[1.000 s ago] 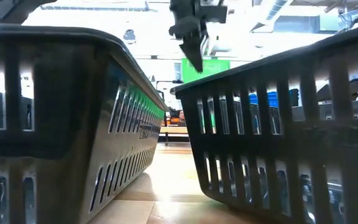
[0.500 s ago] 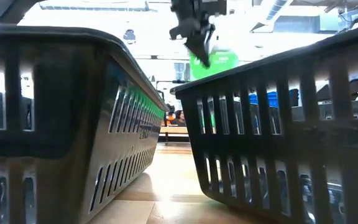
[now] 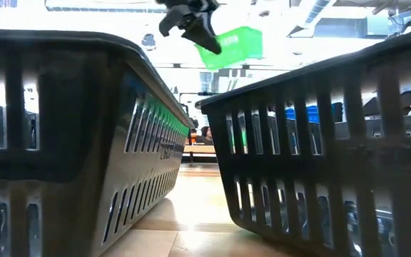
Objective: Stack baskets on shelf by color
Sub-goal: Stack the green bin on the green bin on the shelf
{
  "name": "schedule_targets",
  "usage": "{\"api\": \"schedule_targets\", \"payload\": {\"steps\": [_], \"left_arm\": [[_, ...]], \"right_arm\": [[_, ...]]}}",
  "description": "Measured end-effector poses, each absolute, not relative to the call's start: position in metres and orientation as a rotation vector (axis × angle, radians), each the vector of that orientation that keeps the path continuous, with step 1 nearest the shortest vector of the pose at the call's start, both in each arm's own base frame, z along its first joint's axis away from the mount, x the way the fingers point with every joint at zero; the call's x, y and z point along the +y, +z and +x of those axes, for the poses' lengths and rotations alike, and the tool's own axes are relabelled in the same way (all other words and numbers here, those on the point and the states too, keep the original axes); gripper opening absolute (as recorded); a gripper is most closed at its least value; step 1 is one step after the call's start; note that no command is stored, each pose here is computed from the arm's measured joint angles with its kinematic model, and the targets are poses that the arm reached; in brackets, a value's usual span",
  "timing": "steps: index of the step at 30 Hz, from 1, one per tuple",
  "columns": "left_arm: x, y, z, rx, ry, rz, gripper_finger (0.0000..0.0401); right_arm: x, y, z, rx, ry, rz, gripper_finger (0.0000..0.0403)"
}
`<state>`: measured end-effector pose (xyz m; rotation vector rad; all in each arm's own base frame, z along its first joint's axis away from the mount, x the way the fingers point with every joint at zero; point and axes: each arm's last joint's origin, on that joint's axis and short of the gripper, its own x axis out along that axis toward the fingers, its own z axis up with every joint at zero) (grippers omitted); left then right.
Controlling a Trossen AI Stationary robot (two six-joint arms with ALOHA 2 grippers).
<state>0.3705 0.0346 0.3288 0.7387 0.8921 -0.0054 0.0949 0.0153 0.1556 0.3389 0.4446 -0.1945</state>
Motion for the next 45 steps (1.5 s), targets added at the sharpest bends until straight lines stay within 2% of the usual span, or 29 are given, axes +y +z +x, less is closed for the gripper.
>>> {"api": "schedule_targets", "payload": {"steps": [5, 9, 21, 29, 36, 45], "left_arm": [[0.038, 0.321, 0.34, 0.751, 0.049, 0.779, 0.0], [0.041, 0.321, 0.334, 0.687, 0.034, 0.759, 0.0], [0.046, 0.289, 0.353, 0.772, -0.074, 0.819, 0.0], [0.061, 0.285, 0.353, 0.765, -0.117, 0.806, 0.0], [0.087, 0.287, 0.349, 0.766, -0.028, 0.717, 0.0], [0.089, 0.277, 0.355, 0.788, -0.069, 0.732, 0.0]], "right_arm": [[0.015, 0.156, 0.095, 0.434, -0.194, 0.343, 0.005], [0.015, 0.157, 0.096, 0.425, -0.192, 0.346, 0.005], [0.015, 0.157, 0.096, 0.415, -0.211, 0.428, 0.005], [0.015, 0.157, 0.096, 0.414, -0.213, 0.434, 0.005], [0.015, 0.157, 0.096, 0.411, -0.214, 0.434, 0.005], [0.015, 0.157, 0.096, 0.41, -0.214, 0.435, 0.005]]}}
